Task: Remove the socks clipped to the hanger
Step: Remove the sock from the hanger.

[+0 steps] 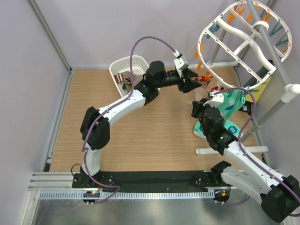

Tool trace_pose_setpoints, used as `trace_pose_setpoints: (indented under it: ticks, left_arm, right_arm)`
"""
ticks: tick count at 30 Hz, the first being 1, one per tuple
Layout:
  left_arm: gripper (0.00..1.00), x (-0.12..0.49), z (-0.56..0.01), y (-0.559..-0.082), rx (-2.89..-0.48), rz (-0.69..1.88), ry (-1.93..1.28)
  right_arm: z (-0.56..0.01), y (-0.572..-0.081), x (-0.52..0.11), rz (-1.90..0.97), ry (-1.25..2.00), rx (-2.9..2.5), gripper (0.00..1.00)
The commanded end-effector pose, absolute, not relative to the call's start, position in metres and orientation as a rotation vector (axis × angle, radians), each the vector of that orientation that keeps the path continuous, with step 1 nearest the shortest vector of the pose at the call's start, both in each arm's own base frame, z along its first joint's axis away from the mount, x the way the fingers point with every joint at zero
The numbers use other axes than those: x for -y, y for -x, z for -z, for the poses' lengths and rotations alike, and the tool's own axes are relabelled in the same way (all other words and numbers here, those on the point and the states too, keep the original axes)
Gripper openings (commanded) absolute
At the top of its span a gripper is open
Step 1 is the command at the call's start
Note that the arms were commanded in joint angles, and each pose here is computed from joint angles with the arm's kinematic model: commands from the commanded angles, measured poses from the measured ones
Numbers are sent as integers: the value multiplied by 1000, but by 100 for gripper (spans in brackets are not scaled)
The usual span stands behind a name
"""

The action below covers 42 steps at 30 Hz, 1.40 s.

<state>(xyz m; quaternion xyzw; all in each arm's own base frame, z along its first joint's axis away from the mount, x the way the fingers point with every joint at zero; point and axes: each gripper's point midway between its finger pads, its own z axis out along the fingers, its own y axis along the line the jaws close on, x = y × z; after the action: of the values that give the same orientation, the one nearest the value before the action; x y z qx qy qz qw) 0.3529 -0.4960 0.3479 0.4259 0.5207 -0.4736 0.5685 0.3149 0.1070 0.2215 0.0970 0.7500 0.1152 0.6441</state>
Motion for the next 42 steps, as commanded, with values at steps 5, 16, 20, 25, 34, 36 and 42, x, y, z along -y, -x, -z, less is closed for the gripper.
trace_pose_setpoints:
  ticks: [5,16,20,25,34,36,42]
  left_arm:
    - [57,494,-392,-325,-897,1152,-1122]
    - [55,512,-393,-335,-824,1129,-1126]
    - [55,517,-388,-349,-841,1107,-1081]
    - [55,517,-398,-356,-820,1096,-1011]
    - [55,524,-402,-354,-763,1129,-1031]
    - [55,526,-405,-350,-749,1151,-1052]
    - [54,531,-398,-351,-757,1181,-1061]
  right_arm:
    - [-244,-311,-107,-314,-247,-1632,1]
    - [-244,-302,-101,-321,-253,-1618,1]
    - [-247,-301,-100,-319,-249,-1617,1]
    - [-247,-300,-99,-313,-246,-1619,1]
    - [-238,-301,-99,-308,-244,-1638,1]
    - [-240,-301,-99,-305,-244,-1635,1]
    - [-244,-300,-97,-308,-250,-1623,1]
